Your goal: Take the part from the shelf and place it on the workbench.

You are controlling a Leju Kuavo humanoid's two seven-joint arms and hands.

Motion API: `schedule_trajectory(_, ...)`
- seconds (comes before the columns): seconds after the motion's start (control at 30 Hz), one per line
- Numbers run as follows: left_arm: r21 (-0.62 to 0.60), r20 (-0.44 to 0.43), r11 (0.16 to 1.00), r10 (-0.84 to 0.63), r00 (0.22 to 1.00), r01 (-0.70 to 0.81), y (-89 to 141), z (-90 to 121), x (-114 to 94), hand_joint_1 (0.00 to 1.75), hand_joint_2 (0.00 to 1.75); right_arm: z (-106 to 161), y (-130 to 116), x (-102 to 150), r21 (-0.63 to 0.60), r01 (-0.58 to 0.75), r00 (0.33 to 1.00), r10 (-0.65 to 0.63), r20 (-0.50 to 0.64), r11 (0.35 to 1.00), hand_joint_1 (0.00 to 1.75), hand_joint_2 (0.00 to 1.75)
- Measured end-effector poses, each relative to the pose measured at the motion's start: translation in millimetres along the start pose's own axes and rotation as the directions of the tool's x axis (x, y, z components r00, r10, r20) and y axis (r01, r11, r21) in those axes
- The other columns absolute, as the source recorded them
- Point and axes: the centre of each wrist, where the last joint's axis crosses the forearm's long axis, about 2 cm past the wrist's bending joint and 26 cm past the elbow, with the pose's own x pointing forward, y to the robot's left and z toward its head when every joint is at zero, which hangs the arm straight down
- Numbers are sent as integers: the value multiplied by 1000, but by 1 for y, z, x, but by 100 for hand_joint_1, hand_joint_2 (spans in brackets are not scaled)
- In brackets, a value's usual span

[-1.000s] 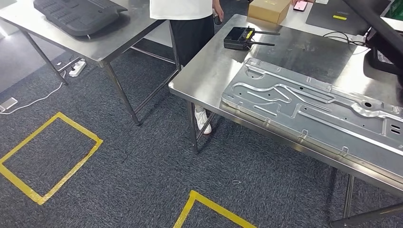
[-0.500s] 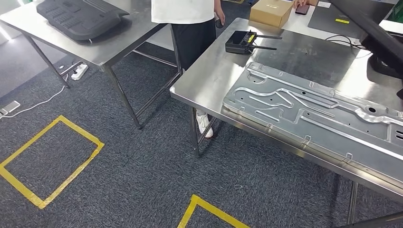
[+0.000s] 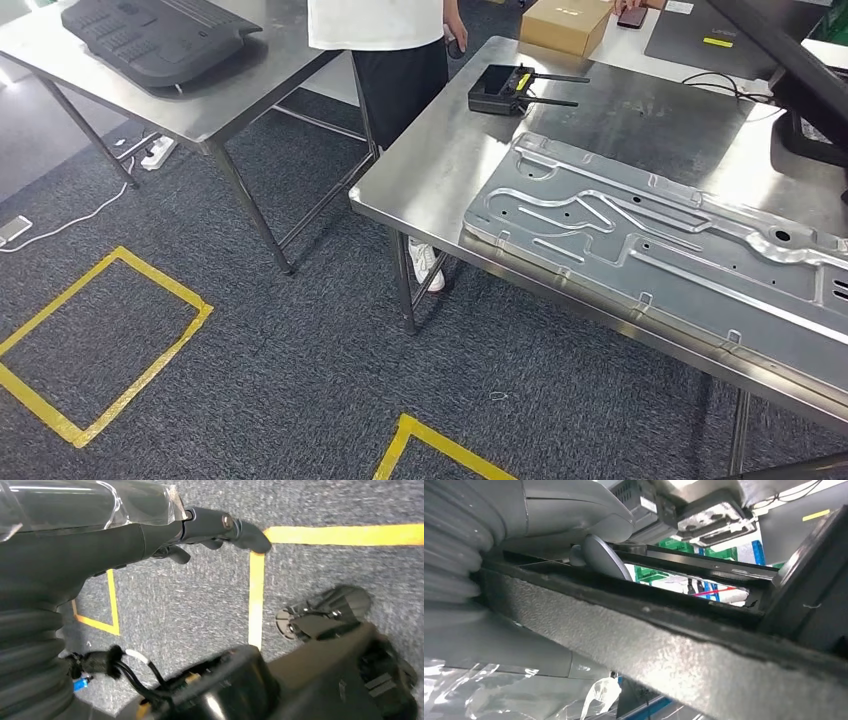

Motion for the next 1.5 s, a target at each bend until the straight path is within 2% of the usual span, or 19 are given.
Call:
schedule_trajectory(0.63,3,-3,1000,1,1000,-1,1,0,-2,0,175,-1,-3,0,-5,-9,1000,9,4,1000,175,175)
schedule_trajectory(0.83,6,19,1000,-3,1000,2,5,0,9,0,175,-1,-3,1,-7,-8,1000,8,7,1000,175,175)
schedule_trajectory(1.0,-3,2,1000,0,1000,0,2,0,0,0,175,-2,-4,1,-12,-4,1000,4,6,1000,175,175)
schedule_trajectory(1.5,-3,-2,1000,1,1000,-1,2,0,-2,0,175,-2,-3,2,-7,-3,1000,3,9,1000,175,175)
